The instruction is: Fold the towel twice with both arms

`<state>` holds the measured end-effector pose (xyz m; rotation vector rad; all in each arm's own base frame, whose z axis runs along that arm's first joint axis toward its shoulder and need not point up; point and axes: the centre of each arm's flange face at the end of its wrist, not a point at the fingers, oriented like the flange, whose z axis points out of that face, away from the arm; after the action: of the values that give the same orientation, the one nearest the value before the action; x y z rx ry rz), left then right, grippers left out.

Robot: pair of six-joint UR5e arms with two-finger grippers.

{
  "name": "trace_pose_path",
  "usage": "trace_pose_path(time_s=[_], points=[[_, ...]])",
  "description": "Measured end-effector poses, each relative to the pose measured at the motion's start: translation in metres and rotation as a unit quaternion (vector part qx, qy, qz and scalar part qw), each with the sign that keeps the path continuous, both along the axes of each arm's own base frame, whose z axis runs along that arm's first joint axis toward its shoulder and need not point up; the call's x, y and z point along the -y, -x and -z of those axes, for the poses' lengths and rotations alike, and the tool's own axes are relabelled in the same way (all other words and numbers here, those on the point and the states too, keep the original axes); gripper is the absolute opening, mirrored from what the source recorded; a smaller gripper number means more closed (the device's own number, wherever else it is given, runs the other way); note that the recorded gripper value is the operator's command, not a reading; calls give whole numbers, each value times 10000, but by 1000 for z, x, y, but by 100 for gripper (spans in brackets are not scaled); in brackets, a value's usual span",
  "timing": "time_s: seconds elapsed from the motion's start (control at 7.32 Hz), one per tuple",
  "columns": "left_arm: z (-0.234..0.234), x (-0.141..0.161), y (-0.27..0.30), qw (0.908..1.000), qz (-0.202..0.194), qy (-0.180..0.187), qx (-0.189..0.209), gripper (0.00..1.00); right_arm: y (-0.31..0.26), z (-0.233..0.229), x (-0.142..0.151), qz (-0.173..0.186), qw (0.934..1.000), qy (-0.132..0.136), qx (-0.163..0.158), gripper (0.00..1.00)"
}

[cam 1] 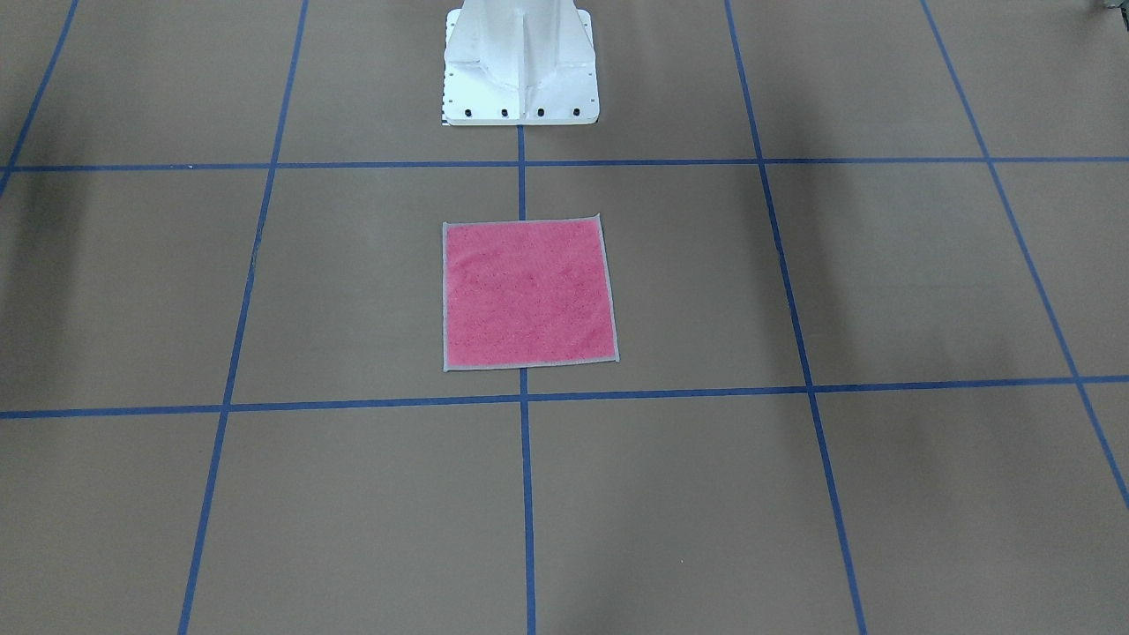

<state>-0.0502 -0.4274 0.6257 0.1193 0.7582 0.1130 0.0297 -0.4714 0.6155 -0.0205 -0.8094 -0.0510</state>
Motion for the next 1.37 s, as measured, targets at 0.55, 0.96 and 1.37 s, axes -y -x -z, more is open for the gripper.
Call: trace_pose_path(time_s=[0.55,0.96,1.37], points=[[2,3,0,10000,-6,-17,-1,100,0,1,0,-1,10000,-5,2,100],[33,36,-8,9994,-49,-335,-30,100,2,18,16,-40,9999,-131,12,100],[105,94,-58,9952,-332,-906,-139,100,10,75,61,-7,9978,-666,65,100]])
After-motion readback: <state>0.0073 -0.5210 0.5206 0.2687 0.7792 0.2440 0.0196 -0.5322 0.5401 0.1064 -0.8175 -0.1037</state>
